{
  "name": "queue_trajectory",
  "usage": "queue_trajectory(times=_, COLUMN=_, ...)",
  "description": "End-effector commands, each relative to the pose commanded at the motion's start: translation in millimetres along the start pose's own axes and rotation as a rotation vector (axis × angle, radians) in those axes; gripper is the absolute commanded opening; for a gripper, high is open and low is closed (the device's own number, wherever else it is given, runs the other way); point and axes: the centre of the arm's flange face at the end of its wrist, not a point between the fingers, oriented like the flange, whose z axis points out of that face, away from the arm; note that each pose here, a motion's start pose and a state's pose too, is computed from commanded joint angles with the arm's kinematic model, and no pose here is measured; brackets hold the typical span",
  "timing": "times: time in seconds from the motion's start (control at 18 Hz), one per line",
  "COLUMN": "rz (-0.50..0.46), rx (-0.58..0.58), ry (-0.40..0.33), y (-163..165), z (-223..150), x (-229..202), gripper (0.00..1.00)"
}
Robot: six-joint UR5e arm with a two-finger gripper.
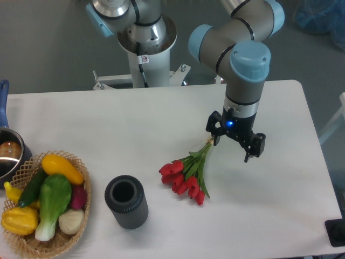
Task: Pick up the flowers from the table
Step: 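Lower the open gripper down onto the red tulip stems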
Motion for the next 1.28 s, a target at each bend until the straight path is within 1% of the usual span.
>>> queue_trajectory(times=0.28, rz=0.006, rx=0.0, ry=-0.006, y=-3.7, z=-1.9, x=3.1, gripper=1.0)
queue_trajectory(times=0.39, rz=-0.002, rx=-0.005, ry=0.007, y=-4.3, z=3.2, x=8.7, gripper=1.0)
queue_trajectory(times=0.44, rz=-0.007, rx=-0.011, ry=0.026, y=-0.9, z=10.5, x=17.7, gripper=1.0)
queue_trajectory(times=0.56, rz=-0.003, rx=-0.008, ry=0.042, y=5.1, z=18.3, x=37.3, gripper=1.0)
queue_trajectory(times=0.61, rz=-0.008, rx=-0.011, ry=0.057, y=8.1, z=28.2, x=47.9, gripper=1.0)
queue_trajectory(times=0.67, rz=-0.003, rx=-0.009, ry=0.05, y=7.2, z=31.7, x=55.1, gripper=1.0)
queue_trajectory(times=0.83, rz=0.011, rx=-0.003, ry=0.051, y=-4.9, z=35.2, x=69.8, gripper=1.0)
queue_trajectory(times=1.0, rz=-0.055, rx=-0.009, ry=0.046, y=-11.7, z=36.0, x=71.4, gripper=1.0)
queue_trajectory(times=1.11, rz=-0.071, rx=-0.015, ry=0.056, y=-19.0, z=43.8, x=74.1, gripper=1.0)
queue_trajectory(times=1.28, rz=-0.048, rx=-0.017, ry=0.07, y=-30.4, z=54.2, x=76.6, gripper=1.0)
